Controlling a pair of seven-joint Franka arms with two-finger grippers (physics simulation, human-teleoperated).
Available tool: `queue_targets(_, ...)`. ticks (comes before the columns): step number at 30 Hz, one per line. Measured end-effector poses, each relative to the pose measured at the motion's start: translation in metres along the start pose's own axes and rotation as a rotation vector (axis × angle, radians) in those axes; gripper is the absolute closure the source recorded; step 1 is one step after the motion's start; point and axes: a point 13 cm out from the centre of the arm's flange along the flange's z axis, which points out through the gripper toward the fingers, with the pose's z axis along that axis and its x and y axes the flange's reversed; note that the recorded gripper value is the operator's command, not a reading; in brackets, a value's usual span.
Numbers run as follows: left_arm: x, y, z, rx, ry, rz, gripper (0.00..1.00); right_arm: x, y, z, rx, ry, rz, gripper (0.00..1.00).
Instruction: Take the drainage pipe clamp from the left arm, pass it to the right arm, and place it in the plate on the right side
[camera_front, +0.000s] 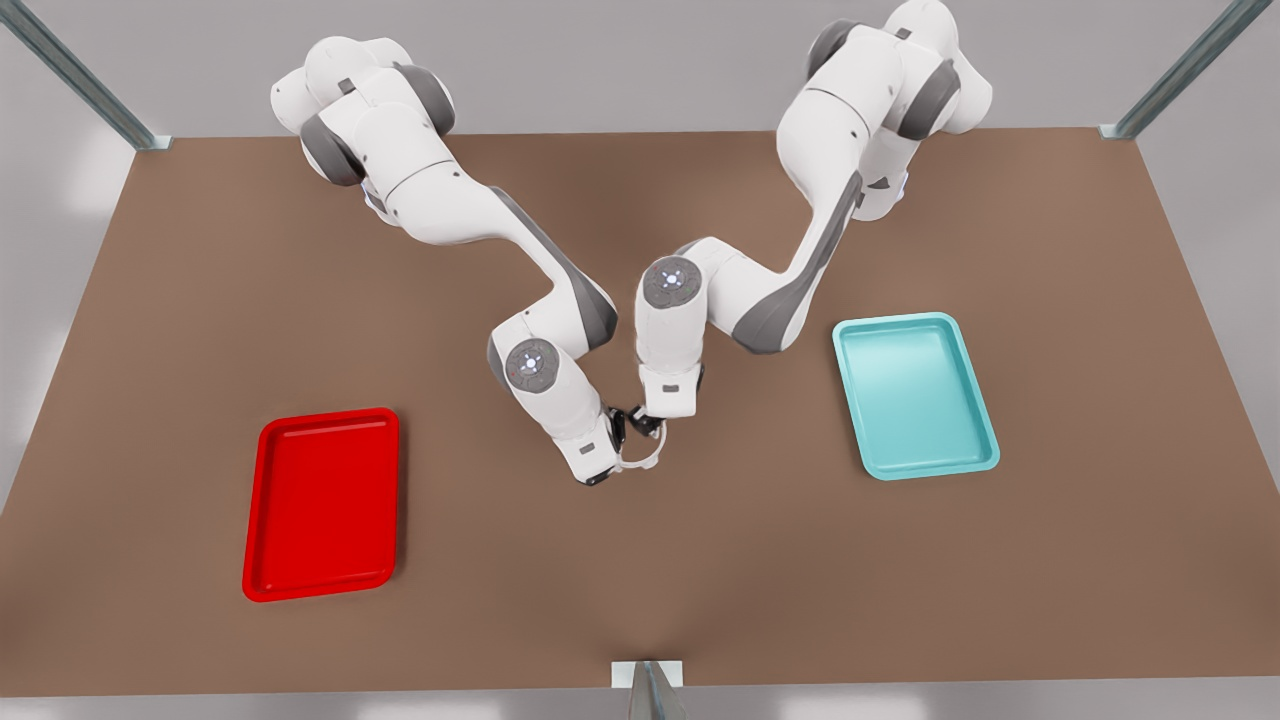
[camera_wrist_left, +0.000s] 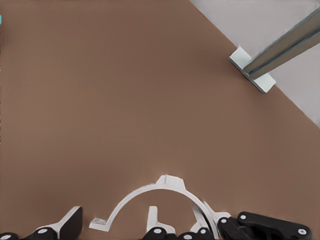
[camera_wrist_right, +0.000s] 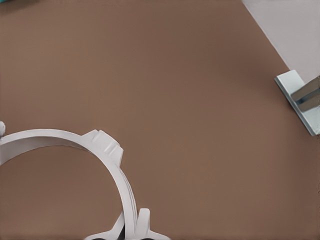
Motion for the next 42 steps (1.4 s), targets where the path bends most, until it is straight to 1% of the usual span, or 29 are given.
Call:
queue_targets(1,-0.019,0.004,0.002,-0.005,0.008,-0.027,0.00,0.004,-0.005,0.000,0.003,0.004,0.004,0.79)
queue_targets(2,-0.052,0.010,0.000,-0.009,0.029,-0.070,0.00,0.013,-0.013,0.000,0.004,0.011,0.015,0.79)
queue_targets(3,-0.102,0.024,-0.006,-0.017,0.048,-0.132,0.00,0.024,-0.024,-0.003,0.006,0.020,0.029,0.79)
queue_targets(5,-0.252,0.082,-0.059,-0.003,0.119,-0.318,0.00,0.048,-0.049,-0.018,0.011,0.037,0.058,0.79)
queue_targets(6,-0.302,0.115,-0.083,-0.012,0.146,-0.356,0.00,0.064,-0.065,-0.029,0.015,0.047,0.074,0.79)
queue_targets(7,-0.324,0.146,-0.098,-0.058,0.166,-0.337,0.00,0.090,-0.087,-0.046,0.020,0.064,0.102,0.79)
queue_targets(8,-0.326,0.172,-0.118,-0.109,0.185,-0.282,0.00,0.124,-0.110,-0.067,0.029,0.088,0.133,0.79)
queue_targets(9,-0.317,0.202,-0.140,-0.161,0.205,-0.224,0.00,0.164,-0.133,-0.088,0.042,0.118,0.164,0.79)
queue_targets(11,-0.295,0.241,-0.153,-0.242,0.250,-0.107,0.00,0.254,-0.185,-0.119,0.060,0.172,0.244,0.79)
queue_targets(14,-0.261,0.254,-0.162,-0.287,0.328,0.070,0.00,0.389,-0.246,-0.147,0.070,0.229,0.357,0.79)
queue_targets(15,-0.254,0.259,-0.165,-0.301,0.353,0.117,0.00,0.426,-0.258,-0.152,0.070,0.245,0.381,0.79)
queue_targets(17,-0.246,0.267,-0.172,-0.313,0.391,0.202,0.00,0.487,-0.274,-0.155,0.074,0.280,0.399,0.79)
queue_targets(19,-0.241,0.271,-0.173,-0.320,0.422,0.274,0.00,0.525,-0.273,-0.138,0.053,0.310,0.390,0.79)
queue_targets(21,-0.237,0.274,-0.173,-0.319,0.445,0.338,0.00,0.540,-0.260,-0.111,0.028,0.327,0.352,0.79)
queue_targets(24,-0.232,0.276,-0.173,-0.314,0.473,0.423,0.00,0.541,-0.257,-0.087,0.030,0.325,0.290,0.79)
queue_targets(27,-0.224,0.274,-0.171,-0.304,0.494,0.503,0.00,0.538,-0.257,-0.068,0.038,0.315,0.238,0.79)
queue_targets(33,-0.232,0.272,-0.164,-0.267,0.501,0.597,0.00,0.513,-0.251,-0.032,0.031,0.293,0.145,0.79)
queue_targets(34,-0.233,0.271,-0.165,-0.261,0.499,0.611,0.00,0.510,-0.251,-0.030,0.032,0.290,0.134,0.76)
queue_targets(35,-0.233,0.271,-0.165,-0.256,0.499,0.624,0.00,0.509,-0.251,-0.027,0.033,0.288,0.126,0.00)
queue_targets(42,-0.241,0.271,-0.166,-0.215,0.502,0.683,0.00,0.501,-0.261,-0.036,0.072,0.274,0.094,0.00)
